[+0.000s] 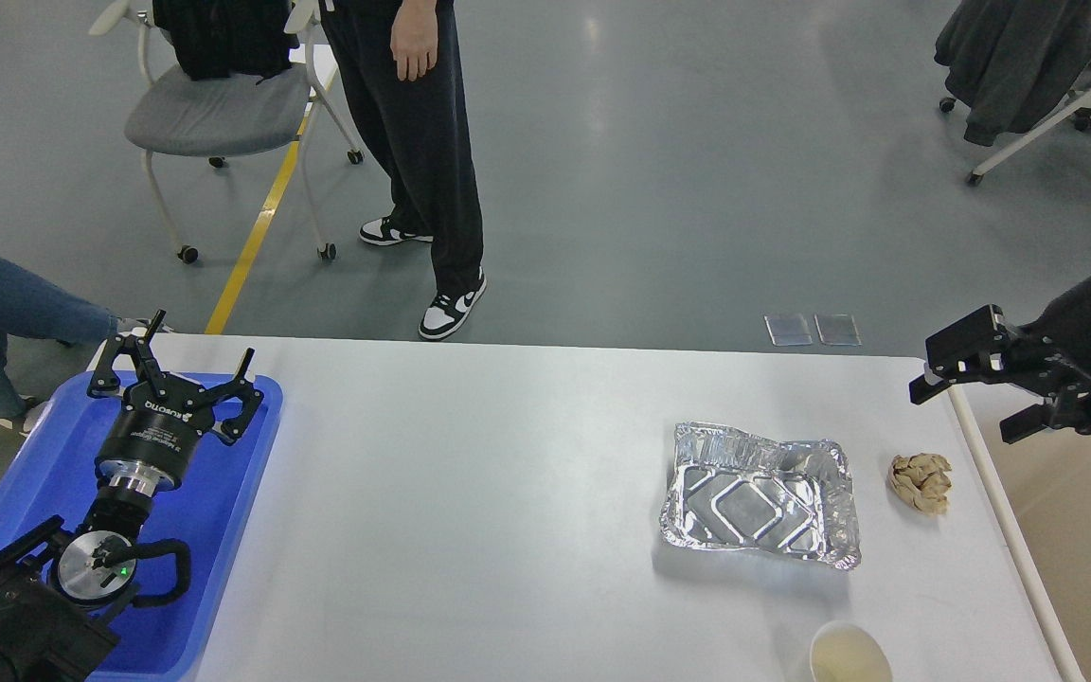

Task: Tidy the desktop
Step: 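Lower the right gripper toward the white paper cup near the robot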

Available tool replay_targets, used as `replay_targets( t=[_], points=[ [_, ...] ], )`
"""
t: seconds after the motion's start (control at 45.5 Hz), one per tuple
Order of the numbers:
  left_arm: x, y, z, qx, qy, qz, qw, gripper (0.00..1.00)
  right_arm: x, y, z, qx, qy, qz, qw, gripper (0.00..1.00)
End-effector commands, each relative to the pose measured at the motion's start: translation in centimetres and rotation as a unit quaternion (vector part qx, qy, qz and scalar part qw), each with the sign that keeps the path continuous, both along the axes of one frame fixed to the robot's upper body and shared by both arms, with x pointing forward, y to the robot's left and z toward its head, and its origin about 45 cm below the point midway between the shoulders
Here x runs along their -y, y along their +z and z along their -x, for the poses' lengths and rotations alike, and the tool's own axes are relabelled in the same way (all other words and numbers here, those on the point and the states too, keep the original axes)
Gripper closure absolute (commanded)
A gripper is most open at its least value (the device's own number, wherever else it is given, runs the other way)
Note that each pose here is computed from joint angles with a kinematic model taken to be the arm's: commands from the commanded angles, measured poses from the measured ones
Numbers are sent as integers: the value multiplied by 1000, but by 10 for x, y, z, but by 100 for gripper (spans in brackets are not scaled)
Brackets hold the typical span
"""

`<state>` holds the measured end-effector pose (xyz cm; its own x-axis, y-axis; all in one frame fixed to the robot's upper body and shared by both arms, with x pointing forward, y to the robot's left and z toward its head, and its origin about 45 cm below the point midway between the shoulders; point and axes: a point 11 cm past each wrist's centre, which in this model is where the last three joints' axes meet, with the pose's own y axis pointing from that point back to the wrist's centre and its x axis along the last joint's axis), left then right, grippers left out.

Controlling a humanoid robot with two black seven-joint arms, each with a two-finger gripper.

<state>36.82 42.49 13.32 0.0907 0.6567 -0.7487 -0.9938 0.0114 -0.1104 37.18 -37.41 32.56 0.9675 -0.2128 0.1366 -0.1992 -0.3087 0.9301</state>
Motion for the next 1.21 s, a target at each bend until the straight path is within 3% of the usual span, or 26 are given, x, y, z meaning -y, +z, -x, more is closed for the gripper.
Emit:
replay_targets(
  t=[0.0, 0.198, 0.439, 0.659, 0.922, 1.186],
  points=[
    [0, 0, 0, 0, 0, 0, 1000, 1, 1, -22, 13, -42, 45, 48, 997, 0],
    [0, 0, 0, 0, -1, 0, 1000, 1, -10, -28, 19, -57, 145, 93, 983, 0],
    [0, 0, 0, 0, 0, 0, 1000, 1, -19, -53, 48, -107, 153, 64, 980, 0],
    [0, 0, 0, 0, 0, 0, 1000, 1, -19, -65, 58, -117, 152, 50, 980, 0],
    [0, 0, 0, 0, 0, 0, 1000, 1, -33, -107, 56, -68, 172, 47, 982, 0],
    [0, 0, 0, 0, 0, 0, 1000, 1, -21, -127, 70, -62, 159, 40, 985, 0]
  ],
)
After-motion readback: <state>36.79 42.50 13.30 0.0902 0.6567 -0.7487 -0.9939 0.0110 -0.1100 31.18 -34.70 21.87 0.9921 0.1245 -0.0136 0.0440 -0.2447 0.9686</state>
